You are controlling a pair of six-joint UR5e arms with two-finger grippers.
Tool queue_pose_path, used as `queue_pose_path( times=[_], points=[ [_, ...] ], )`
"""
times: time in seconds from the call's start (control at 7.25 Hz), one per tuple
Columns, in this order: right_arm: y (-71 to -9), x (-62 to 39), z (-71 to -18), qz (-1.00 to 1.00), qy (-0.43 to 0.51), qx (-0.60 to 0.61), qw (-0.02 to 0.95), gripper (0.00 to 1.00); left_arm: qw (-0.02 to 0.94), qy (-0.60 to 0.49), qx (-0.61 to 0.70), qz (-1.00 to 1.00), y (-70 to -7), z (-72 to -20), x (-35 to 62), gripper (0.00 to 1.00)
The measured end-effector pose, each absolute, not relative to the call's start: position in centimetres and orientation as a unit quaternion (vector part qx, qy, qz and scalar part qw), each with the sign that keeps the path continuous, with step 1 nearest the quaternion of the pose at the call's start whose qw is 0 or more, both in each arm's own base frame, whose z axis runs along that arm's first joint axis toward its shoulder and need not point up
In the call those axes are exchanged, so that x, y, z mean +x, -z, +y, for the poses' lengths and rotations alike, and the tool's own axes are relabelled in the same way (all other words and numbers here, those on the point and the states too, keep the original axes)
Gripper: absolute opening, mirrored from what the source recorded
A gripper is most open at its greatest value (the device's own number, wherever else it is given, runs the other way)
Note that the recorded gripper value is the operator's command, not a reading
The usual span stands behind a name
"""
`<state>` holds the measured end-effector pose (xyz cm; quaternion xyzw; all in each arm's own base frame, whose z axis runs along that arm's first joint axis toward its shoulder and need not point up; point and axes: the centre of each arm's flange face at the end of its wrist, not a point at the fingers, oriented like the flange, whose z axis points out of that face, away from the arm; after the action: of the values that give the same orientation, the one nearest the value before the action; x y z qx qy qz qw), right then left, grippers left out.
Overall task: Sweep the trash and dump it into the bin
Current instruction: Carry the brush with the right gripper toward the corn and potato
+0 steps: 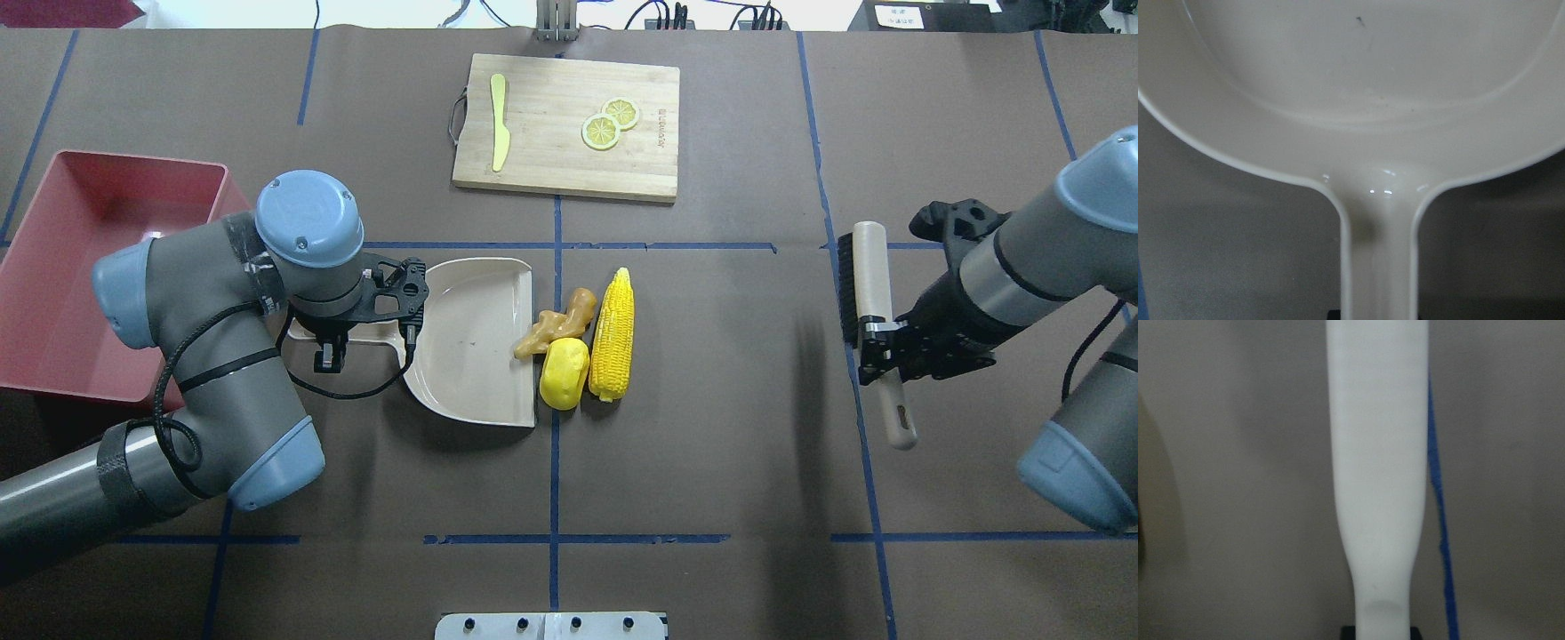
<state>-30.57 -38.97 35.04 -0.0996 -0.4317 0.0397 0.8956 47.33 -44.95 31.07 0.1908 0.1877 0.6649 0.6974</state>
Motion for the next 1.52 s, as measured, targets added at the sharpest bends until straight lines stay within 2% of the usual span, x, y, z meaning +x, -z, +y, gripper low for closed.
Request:
queue_pose_path(
  times=[0.83,1.52],
  points=[
    [-29.1,-43.9,-38.4,-0.364,-0.028,-0.093,0.926,0.0,0.697,-0.666,0.187,0.187,-31.3,-44.8,47.6,0.0],
    [-28.3,-50.1,-36.2,-0.322,0.019,-0.061,0.945,0.0,0.697,-0.667,0.186,0.186,-31.4,-44.9,47.7,0.0]
  ],
)
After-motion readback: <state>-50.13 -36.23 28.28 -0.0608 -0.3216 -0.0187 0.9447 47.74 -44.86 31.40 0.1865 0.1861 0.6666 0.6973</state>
